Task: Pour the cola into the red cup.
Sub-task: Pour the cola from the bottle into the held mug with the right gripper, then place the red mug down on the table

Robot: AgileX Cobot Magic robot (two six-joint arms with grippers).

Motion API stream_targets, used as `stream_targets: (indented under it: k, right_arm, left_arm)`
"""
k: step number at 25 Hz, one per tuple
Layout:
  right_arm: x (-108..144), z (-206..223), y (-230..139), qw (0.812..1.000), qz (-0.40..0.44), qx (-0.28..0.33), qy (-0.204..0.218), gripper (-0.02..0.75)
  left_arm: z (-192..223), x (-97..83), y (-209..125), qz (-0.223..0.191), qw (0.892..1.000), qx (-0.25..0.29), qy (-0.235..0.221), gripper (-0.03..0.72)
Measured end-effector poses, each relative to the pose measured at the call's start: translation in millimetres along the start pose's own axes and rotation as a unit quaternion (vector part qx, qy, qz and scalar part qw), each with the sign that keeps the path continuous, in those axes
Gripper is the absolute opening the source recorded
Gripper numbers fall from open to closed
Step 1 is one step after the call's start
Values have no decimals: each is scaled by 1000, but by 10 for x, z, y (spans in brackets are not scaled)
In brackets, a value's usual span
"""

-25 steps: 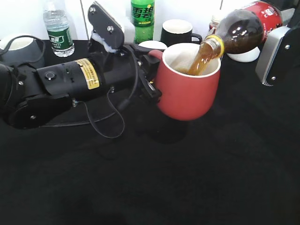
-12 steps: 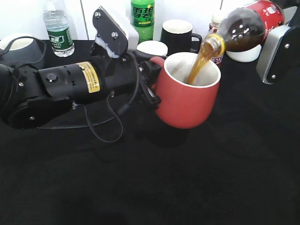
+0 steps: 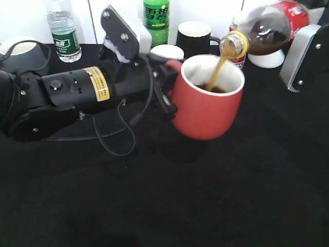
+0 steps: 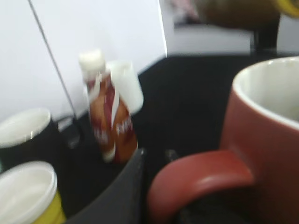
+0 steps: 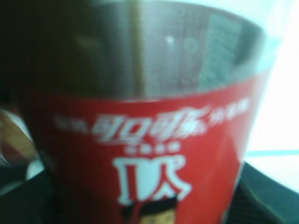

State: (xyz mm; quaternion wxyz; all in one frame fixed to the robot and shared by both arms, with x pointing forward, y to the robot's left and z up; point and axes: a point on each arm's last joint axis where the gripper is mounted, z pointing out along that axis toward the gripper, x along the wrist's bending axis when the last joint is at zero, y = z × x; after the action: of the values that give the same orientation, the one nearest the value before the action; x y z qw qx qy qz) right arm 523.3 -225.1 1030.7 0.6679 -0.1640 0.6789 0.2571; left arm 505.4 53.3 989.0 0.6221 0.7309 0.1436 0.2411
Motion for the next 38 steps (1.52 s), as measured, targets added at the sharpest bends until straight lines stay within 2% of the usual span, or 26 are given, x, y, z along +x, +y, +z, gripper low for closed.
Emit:
stream_targets:
  k: [3, 4, 6, 9, 10, 12, 13, 14, 18, 22, 27, 30, 32, 36, 38]
  right_arm:
    - [38, -4, 56, 994, 105, -28, 24, 493]
    - [43, -5, 63, 987, 152, -31, 29, 493]
    - [46, -5, 66, 963, 266, -29, 34, 493]
    - [47, -5, 68, 890, 454, -22, 40, 493]
    - [48, -6, 69, 858, 511, -19, 42, 493]
    - [49, -6, 70, 780, 623, -14, 45, 493]
    - [49, -6, 70, 761, 647, -12, 46, 493]
    - [48, -6, 71, 753, 656, -12, 46, 493]
    - [48, -6, 71, 749, 661, -12, 46, 493]
    - [48, -6, 71, 749, 661, -12, 46, 493]
    - [49, -6, 71, 749, 661, -12, 46, 493]
    - [49, -6, 71, 749, 661, -12, 46, 492]
    - [49, -6, 71, 749, 661, -12, 46, 492]
    - [49, -6, 71, 749, 661, -12, 46, 492]
    - [49, -6, 71, 749, 661, -12, 46, 492]
  left_arm:
    - [0, 6, 13, -4, 1000, -7, 3, 76]
    - [-1, 7, 23, -6, 1000, -13, 4, 76]
    - [-2, 34, 33, -21, 999, -19, 18, 76]
    - [-70, 241, 11, -30, 998, -18, 54, 76]
    - [-123, 351, 24, -30, 997, -19, 71, 76]
    - [-274, 626, 58, -30, 992, -26, 116, 76]
    - [-357, 769, 55, -32, 989, -27, 140, 76]
    - [-426, 891, 27, -33, 986, -24, 160, 76]
    - [-718, 1319, -107, -40, 972, -10, 232, 76]
    - [-789, 1549, -517, -63, 963, -1, 261, 76]
    - [-668, 1611, -1078, -45, 958, 19, 282, 76]
    - [-537, 1716, -1340, -53, 954, 17, 295, 76]
    - [-504, 1772, -1436, -54, 950, 14, 306, 76]
    - [-470, 1796, -1506, -53, 950, 12, 308, 81]
    - [-471, 1794, -1510, -60, 949, 11, 308, 146]
